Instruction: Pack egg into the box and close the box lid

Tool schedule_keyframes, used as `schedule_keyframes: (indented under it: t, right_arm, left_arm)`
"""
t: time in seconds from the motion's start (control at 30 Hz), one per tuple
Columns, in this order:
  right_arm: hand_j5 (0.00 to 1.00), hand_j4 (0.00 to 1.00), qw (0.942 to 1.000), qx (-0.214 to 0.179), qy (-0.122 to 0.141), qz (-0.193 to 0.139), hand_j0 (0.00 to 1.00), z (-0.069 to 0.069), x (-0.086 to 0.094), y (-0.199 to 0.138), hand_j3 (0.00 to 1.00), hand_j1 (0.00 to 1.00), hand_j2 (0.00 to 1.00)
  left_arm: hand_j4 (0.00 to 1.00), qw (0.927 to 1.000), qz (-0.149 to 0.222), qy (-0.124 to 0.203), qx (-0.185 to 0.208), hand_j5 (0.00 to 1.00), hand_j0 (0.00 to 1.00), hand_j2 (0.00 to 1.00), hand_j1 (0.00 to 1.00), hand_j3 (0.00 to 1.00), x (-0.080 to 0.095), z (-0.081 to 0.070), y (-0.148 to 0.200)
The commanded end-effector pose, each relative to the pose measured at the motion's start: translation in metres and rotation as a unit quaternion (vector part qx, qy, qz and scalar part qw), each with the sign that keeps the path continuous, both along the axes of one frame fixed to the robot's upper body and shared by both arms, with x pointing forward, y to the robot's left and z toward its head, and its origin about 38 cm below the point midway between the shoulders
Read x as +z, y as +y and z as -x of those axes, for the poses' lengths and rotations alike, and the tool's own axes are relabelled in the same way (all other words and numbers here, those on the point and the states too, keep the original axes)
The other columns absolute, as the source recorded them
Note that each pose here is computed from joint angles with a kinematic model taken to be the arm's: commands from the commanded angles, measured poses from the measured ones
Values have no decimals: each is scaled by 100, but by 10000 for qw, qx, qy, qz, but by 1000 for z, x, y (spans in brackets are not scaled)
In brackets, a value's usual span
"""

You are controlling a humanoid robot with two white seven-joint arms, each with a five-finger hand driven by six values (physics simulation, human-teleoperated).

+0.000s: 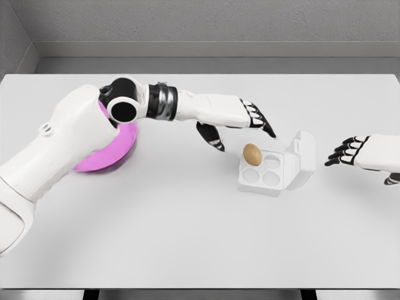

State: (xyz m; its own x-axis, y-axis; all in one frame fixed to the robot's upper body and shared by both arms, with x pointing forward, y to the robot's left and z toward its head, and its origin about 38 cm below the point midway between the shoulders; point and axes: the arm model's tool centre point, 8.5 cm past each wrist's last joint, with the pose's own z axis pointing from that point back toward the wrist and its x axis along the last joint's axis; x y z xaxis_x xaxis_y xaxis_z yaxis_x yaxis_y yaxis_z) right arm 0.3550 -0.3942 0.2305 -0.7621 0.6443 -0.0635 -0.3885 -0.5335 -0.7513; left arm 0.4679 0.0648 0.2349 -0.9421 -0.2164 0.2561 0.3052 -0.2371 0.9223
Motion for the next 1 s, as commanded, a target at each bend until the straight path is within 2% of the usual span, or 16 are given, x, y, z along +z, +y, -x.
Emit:
schedule_keyframes:
  t: [0.0, 0.07, 0.17, 0.23, 0.37, 0.43, 0.67, 0.97]
  right_arm:
    - [100, 100, 10000, 3, 2, -16, 100, 0, 0, 1, 100, 100, 100]
    - [100, 100, 10000, 11, 0, -17, 100, 0, 0, 1, 100, 100, 100]
    - [100, 100, 10000, 16, 7, -23, 100, 0, 0, 2, 100, 100, 100]
    - [100, 100, 10000, 25, 13, -23, 100, 1, -1, 2, 100, 100, 100]
    - [100, 100, 9999, 106, -8, -32, 100, 2, 1, 7, 100, 100, 100]
    - [100, 100, 9998, 203, -39, -44, 100, 4, 3, 13, 100, 100, 100]
    - [100, 100, 9991, 410, -92, -68, 100, 8, 7, 26, 100, 100, 100]
    - [100, 100, 9989, 424, -194, -109, 100, 5, 15, 27, 100, 100, 100]
  left_arm:
    - [100, 9971, 379, 290, 590, 100, 100, 100, 100, 100, 16, -16, 65]
    - [100, 9903, 645, 442, 1150, 100, 100, 100, 100, 100, 28, -25, 124]
    - [100, 9858, 819, 569, 1351, 100, 100, 100, 100, 100, 24, -25, 143]
    - [100, 9800, 897, 639, 1658, 100, 100, 100, 100, 100, 19, -31, 163]
    - [100, 9786, 893, 680, 1723, 100, 100, 100, 100, 100, 16, -33, 166]
    - [100, 9728, 863, 855, 1974, 100, 100, 100, 100, 100, 1, -39, 178]
    - [100, 9728, 851, 834, 1984, 100, 100, 100, 100, 100, 3, -39, 181]
    - [100, 9724, 883, 814, 2001, 100, 100, 100, 100, 100, 5, -39, 183]
